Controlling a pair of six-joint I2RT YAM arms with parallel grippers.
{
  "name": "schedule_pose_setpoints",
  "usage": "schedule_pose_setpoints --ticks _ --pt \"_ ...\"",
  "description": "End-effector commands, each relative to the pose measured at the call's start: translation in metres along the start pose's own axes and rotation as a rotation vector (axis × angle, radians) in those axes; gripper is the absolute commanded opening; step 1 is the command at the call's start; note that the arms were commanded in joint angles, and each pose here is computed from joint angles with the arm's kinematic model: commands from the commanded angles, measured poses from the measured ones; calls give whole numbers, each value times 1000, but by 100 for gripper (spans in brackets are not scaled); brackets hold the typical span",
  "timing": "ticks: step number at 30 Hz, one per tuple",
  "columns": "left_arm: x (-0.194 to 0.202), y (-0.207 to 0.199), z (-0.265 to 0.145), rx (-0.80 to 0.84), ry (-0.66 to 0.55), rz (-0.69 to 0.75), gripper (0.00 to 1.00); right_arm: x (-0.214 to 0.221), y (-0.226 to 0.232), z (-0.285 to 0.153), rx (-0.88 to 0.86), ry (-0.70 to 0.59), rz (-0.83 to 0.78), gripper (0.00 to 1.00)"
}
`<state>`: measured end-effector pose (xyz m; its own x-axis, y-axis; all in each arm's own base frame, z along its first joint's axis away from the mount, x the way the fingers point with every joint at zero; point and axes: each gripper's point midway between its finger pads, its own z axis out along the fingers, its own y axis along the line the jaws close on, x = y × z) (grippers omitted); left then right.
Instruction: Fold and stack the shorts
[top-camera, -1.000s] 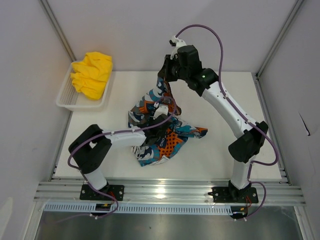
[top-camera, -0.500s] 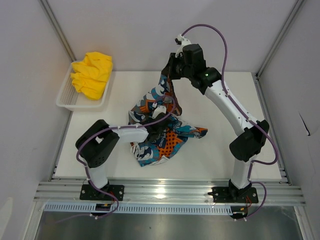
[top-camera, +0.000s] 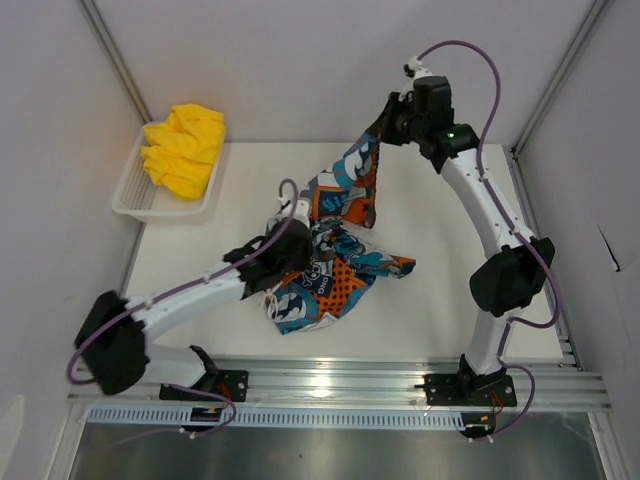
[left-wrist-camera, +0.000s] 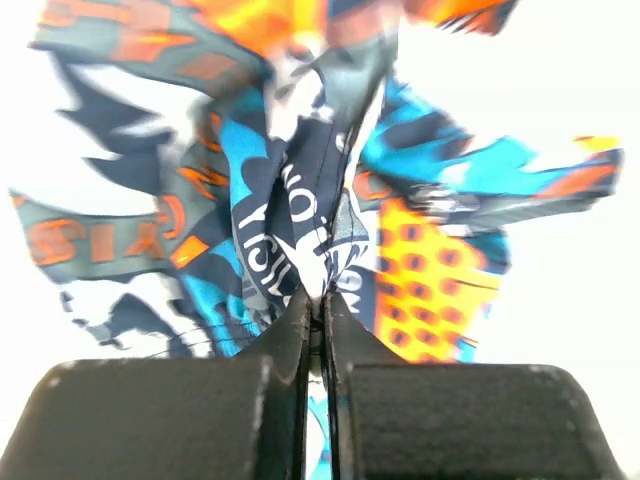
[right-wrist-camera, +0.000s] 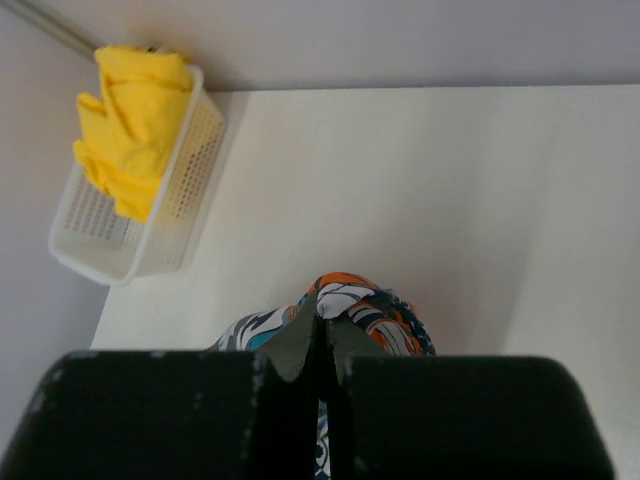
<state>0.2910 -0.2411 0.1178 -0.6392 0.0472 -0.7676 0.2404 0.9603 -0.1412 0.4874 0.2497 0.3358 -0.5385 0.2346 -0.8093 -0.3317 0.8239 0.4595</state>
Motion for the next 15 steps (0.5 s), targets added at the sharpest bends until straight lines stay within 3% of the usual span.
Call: schedule_pose_setpoints --ticks 1,10,15 --pt "-34 -9 -59 147 -102 -29 0 -30 -11 -30 -14 -43 49 0" --pt "-76 7 -142 194 -243 -80 0 -4 -54 -23 42 56 227 0" --pt "-110 24 -200 206 -396 -139 0 29 -62 -4 50 141 278 0"
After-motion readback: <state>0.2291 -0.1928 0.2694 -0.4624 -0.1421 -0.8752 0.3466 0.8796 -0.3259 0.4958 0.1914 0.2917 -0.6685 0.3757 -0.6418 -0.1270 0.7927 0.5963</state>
